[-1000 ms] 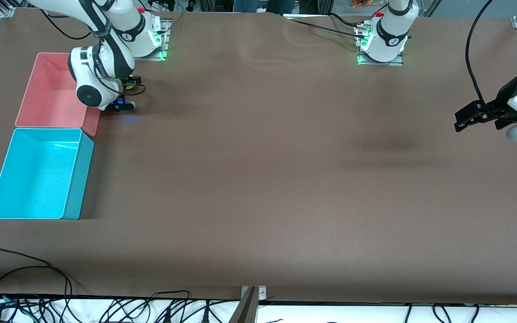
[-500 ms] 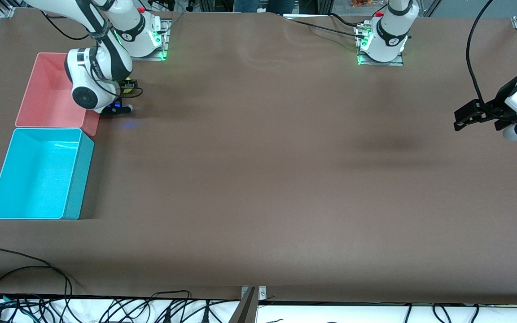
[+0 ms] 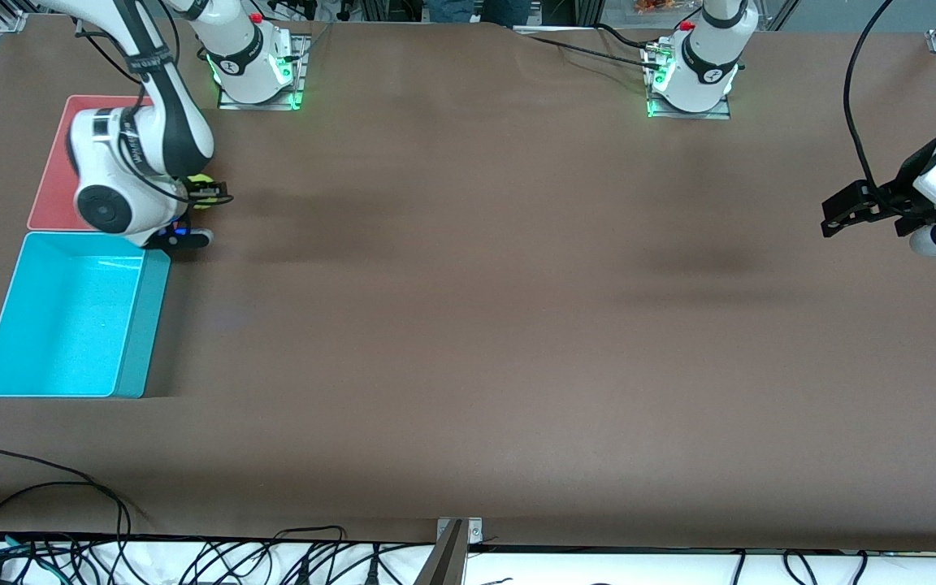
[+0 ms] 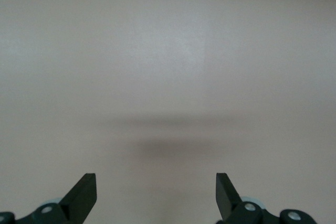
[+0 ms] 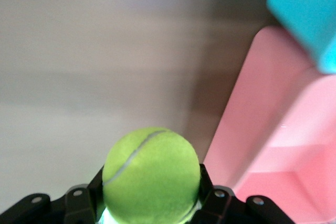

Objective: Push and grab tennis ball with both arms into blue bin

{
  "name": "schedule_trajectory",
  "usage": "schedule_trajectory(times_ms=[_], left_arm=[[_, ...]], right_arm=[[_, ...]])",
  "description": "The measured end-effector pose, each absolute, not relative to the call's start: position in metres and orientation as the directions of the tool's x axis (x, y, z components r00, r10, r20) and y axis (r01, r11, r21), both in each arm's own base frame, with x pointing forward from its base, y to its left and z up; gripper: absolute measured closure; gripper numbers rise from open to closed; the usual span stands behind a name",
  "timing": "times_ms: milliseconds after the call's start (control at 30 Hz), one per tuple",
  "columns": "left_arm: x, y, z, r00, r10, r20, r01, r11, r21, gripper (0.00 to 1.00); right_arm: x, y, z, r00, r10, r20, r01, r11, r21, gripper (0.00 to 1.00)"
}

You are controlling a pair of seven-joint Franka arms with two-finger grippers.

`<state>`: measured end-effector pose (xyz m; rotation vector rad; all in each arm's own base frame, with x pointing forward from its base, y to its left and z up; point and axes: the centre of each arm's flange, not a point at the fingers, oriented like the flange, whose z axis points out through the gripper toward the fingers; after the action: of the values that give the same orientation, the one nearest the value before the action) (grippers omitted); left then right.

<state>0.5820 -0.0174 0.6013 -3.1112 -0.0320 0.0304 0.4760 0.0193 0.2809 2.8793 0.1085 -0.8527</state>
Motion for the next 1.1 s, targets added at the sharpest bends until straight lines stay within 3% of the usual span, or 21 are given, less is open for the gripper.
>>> schedule_trajectory(times_ms=[233, 400, 733, 1100], left_arm=[[0.582, -0.017, 0.601, 1.000, 0.021, -0.020, 0.020, -0.999, -0.030, 0.00], [0.582, -0.017, 0.601, 1.000, 0.021, -0.021, 0.020, -0.999, -0.030, 0.00], [0.582, -0.017, 0.600, 0.999, 0.021, -0.024, 0.020, -0.999, -0.031, 0.00], [0.581, -0.018, 0.599, 0.999, 0.020, -0.026, 0.019, -0.999, -0.031, 0.00]], right_arm=[[0.531, 0.024, 0.359, 0.856, 0.034, -0.517, 0.110, -0.987, 0.118, 0.33], [0.560, -0.002, 0.376, 0.872, 0.070, -0.484, 0.161, -0.976, 0.149, 0.33], [0.597, -0.069, 0.352, 0.880, 0.160, -0.448, 0.251, -0.956, 0.151, 0.33], [0.608, -0.134, 0.300, 0.881, 0.235, -0.412, 0.301, -0.948, 0.102, 0.33]])
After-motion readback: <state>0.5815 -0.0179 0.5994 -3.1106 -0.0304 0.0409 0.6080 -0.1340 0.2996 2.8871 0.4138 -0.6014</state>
